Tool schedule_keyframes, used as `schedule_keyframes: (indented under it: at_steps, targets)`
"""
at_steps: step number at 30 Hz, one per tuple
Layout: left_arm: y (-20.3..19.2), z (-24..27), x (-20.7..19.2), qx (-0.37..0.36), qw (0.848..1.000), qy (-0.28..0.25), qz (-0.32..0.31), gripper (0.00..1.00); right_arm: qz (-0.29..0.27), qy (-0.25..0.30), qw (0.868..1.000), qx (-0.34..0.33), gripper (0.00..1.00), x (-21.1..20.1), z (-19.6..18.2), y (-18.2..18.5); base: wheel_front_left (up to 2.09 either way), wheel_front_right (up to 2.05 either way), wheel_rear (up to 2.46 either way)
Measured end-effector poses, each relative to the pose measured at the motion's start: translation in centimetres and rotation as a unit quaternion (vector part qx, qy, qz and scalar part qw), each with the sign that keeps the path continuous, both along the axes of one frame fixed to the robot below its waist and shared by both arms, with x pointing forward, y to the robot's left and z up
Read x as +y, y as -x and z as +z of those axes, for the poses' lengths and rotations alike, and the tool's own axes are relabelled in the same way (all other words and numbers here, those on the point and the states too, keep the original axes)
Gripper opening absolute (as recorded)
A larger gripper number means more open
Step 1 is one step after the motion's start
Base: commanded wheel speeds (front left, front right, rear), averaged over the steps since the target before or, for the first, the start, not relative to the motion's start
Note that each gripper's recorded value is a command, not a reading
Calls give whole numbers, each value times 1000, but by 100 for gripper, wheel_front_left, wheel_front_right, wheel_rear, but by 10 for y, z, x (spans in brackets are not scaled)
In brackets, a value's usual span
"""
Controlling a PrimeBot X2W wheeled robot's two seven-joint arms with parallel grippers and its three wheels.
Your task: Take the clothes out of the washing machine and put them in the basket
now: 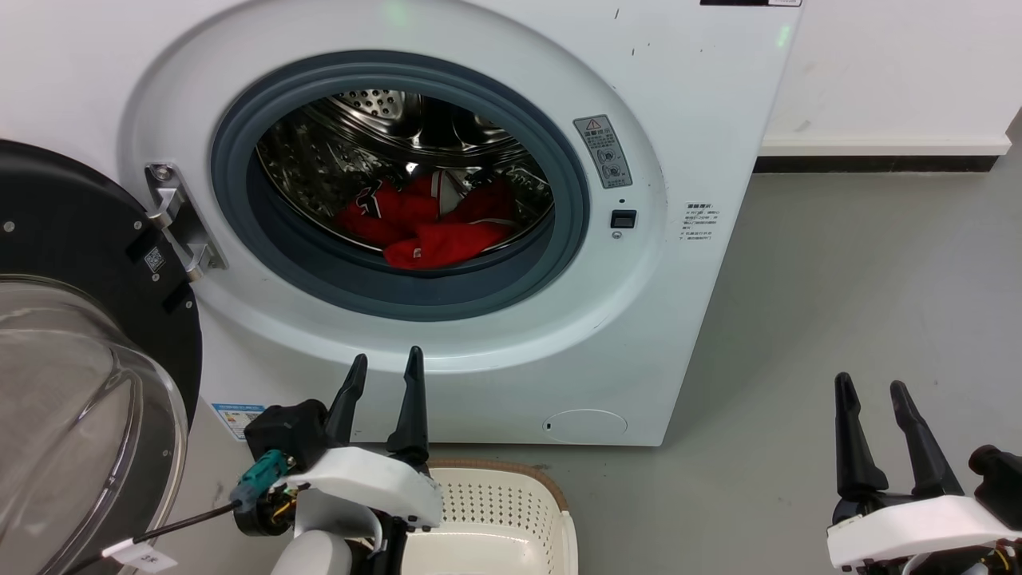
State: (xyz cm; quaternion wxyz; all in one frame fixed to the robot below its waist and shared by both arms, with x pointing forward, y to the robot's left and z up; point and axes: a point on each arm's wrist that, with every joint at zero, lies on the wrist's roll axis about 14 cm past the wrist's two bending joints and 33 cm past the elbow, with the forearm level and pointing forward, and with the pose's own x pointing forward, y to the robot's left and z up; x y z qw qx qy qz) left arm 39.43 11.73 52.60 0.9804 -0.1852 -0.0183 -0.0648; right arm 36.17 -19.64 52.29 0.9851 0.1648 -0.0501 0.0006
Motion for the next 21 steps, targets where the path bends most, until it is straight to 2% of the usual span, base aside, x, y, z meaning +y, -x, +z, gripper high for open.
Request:
schedule_keyframes:
  at_steps: [21]
  targets:
    - [1, 10, 3, -45, 994, -103, 12, 100, 2, 96, 995, -16, 100, 2, 5, 4, 0, 0, 0]
